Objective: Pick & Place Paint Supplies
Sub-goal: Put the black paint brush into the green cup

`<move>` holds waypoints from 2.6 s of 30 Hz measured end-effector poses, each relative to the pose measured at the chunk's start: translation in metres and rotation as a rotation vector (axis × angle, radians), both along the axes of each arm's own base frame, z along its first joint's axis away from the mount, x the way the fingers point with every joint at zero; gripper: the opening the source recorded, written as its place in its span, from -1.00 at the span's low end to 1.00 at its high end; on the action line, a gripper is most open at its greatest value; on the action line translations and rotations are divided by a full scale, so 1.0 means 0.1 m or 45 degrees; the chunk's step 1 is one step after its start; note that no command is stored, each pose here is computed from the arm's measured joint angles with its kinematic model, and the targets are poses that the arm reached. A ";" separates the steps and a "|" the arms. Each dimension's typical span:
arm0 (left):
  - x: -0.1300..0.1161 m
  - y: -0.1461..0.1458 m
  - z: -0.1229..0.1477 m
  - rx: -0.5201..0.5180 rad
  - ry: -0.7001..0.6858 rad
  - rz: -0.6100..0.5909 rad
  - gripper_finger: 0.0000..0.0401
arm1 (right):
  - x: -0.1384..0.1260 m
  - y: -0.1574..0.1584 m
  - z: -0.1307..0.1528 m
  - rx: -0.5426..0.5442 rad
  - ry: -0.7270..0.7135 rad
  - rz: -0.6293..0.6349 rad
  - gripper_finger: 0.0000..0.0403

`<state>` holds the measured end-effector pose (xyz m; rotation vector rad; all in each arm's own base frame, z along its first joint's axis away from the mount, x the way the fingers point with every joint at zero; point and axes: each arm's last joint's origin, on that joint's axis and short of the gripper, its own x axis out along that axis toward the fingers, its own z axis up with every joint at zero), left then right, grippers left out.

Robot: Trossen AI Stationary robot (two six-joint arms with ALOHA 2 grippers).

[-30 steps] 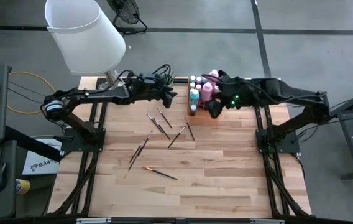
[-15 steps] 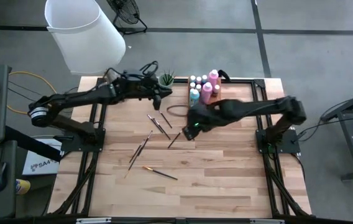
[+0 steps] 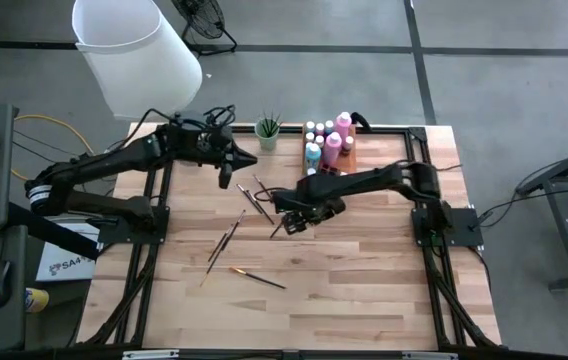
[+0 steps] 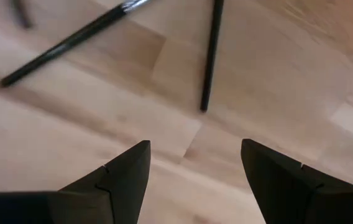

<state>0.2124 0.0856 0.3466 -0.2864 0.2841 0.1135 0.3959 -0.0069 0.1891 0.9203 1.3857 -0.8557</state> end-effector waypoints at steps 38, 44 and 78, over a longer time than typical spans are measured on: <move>-0.06 -0.05 -0.06 -0.026 0.092 -0.119 -0.85 | 0.15 -0.11 -0.42 -0.128 0.033 0.064 -0.03; -0.06 -0.05 -0.06 -0.022 0.090 -0.123 -0.85 | 0.17 -0.10 -0.47 -0.077 0.038 0.074 -0.03; -0.06 -0.05 -0.06 -0.012 0.088 -0.141 -0.85 | 0.07 -0.07 -0.70 0.000 0.012 0.065 -0.72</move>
